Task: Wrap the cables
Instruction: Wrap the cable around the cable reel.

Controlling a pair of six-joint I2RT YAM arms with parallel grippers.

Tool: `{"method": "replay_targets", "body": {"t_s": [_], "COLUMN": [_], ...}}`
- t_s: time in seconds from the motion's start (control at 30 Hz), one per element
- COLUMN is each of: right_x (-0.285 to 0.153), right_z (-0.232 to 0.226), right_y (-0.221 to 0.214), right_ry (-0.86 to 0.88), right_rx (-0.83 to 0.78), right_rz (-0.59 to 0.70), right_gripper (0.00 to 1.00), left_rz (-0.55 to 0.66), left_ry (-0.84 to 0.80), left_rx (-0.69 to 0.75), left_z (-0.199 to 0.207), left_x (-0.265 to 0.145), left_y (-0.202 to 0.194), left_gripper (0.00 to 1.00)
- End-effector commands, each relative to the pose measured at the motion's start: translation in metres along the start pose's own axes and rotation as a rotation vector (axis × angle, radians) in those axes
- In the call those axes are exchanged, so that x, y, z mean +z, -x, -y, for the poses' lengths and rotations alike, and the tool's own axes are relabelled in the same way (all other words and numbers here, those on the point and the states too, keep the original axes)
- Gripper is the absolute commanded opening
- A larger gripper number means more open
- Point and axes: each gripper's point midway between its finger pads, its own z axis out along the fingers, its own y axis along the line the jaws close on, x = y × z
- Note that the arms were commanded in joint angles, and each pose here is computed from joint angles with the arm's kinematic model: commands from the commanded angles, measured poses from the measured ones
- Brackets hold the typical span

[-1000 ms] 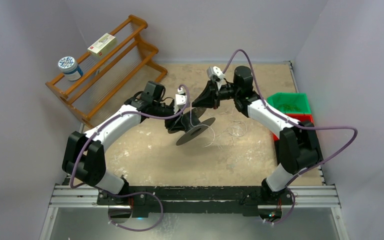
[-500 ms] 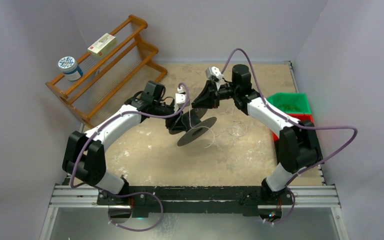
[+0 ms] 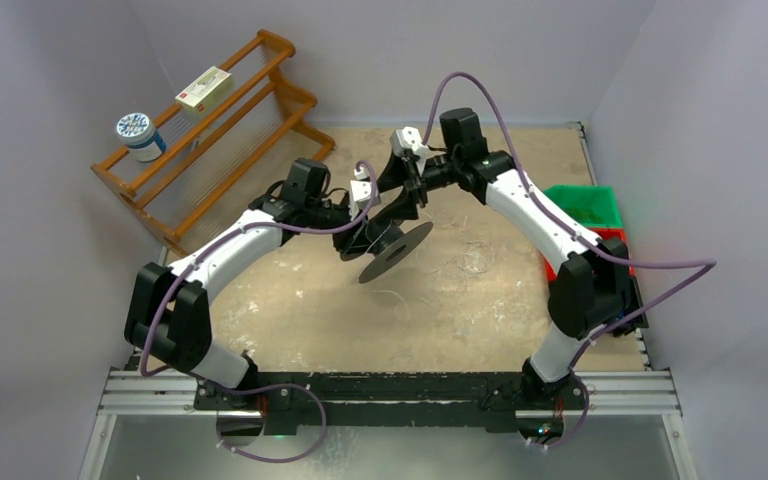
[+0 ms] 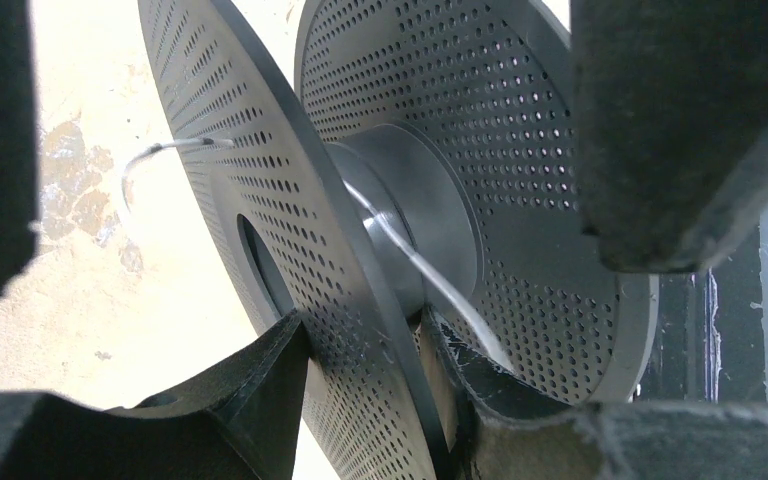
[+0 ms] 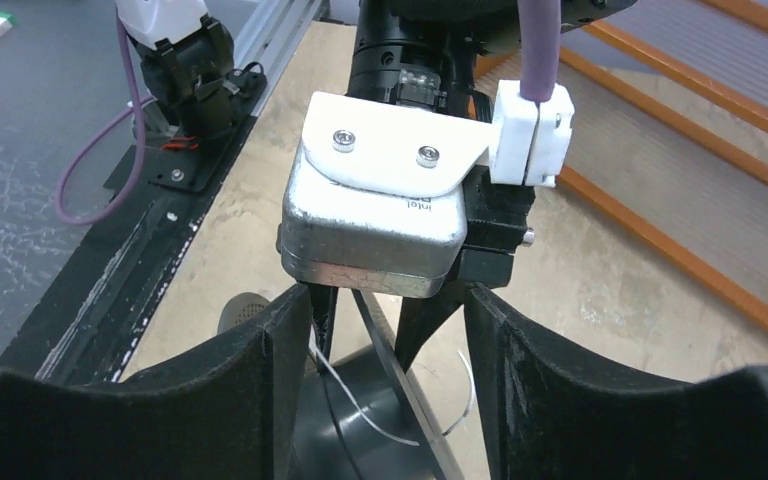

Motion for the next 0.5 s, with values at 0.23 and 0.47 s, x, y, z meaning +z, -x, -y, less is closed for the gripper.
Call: {"method": "replay_targets", "body": {"t_s": [0.23, 0.47], "right_x": [-0.04, -0.051], "right_z": [0.007, 0.027], "right_y": [-0.011, -0.026], "right_ry": [-0.118, -0.237], "right_rx": [0.004, -0.032], "right_rz": [-0.142, -0.198], "right_gripper": [0.63, 0.6], "left_rz": [0.115, 0.122], "left_ry": [-0.044, -0.065], "left_rx": [0.145, 0.165], "left_z": [0.016, 0.022], "left_x": [-0.018, -0.02], "left_y": [0.043, 0.045], "left_gripper": [0.0, 0.0]}}
